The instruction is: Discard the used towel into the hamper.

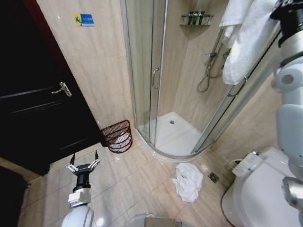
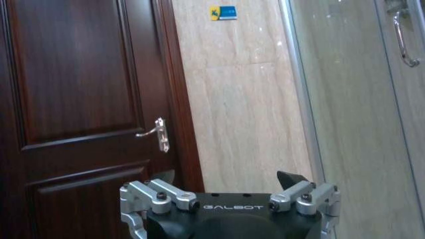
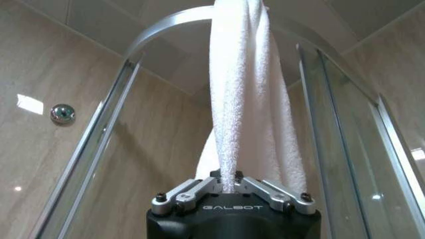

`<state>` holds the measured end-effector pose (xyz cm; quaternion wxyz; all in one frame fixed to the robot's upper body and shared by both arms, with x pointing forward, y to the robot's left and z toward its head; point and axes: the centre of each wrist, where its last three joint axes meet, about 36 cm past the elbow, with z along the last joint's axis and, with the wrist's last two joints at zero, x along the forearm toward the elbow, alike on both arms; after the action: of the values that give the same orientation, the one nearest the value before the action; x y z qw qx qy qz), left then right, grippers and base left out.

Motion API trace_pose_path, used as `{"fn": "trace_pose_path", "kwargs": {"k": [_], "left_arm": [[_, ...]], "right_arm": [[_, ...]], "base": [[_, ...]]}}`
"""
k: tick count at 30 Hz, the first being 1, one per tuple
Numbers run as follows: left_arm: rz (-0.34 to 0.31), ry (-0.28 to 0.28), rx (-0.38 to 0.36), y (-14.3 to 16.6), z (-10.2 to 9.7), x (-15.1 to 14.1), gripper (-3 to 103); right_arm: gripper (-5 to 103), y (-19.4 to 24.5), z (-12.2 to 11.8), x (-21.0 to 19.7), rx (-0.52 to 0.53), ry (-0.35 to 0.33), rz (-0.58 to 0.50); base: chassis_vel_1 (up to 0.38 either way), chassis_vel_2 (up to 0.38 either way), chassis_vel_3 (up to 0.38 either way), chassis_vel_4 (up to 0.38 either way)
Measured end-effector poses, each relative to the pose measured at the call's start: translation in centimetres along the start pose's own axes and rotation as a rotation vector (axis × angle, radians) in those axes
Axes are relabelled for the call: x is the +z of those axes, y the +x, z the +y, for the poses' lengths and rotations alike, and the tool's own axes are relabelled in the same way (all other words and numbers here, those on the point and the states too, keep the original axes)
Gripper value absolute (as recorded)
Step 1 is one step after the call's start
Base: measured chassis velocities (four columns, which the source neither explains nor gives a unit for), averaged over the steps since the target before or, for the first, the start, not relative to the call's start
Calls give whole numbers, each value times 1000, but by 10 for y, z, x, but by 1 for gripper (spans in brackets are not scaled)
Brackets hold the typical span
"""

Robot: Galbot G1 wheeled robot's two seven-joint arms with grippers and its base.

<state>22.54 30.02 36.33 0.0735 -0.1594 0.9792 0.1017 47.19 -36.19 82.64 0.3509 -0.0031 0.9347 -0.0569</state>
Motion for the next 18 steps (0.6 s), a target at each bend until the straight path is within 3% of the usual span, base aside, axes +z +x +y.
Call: {"fn": "trace_pose_path", "kwargs": {"k": [8, 18], "left_arm": [[0, 2, 8, 0, -1, 1, 100], [-4, -5, 15, -1, 1, 1, 100]], "right_arm": [[2, 26, 1, 19, -13, -1, 57], [2, 52, 9, 40, -16, -68, 121]], "base": [[0, 0, 0, 0], [0, 0, 0, 0]]}}
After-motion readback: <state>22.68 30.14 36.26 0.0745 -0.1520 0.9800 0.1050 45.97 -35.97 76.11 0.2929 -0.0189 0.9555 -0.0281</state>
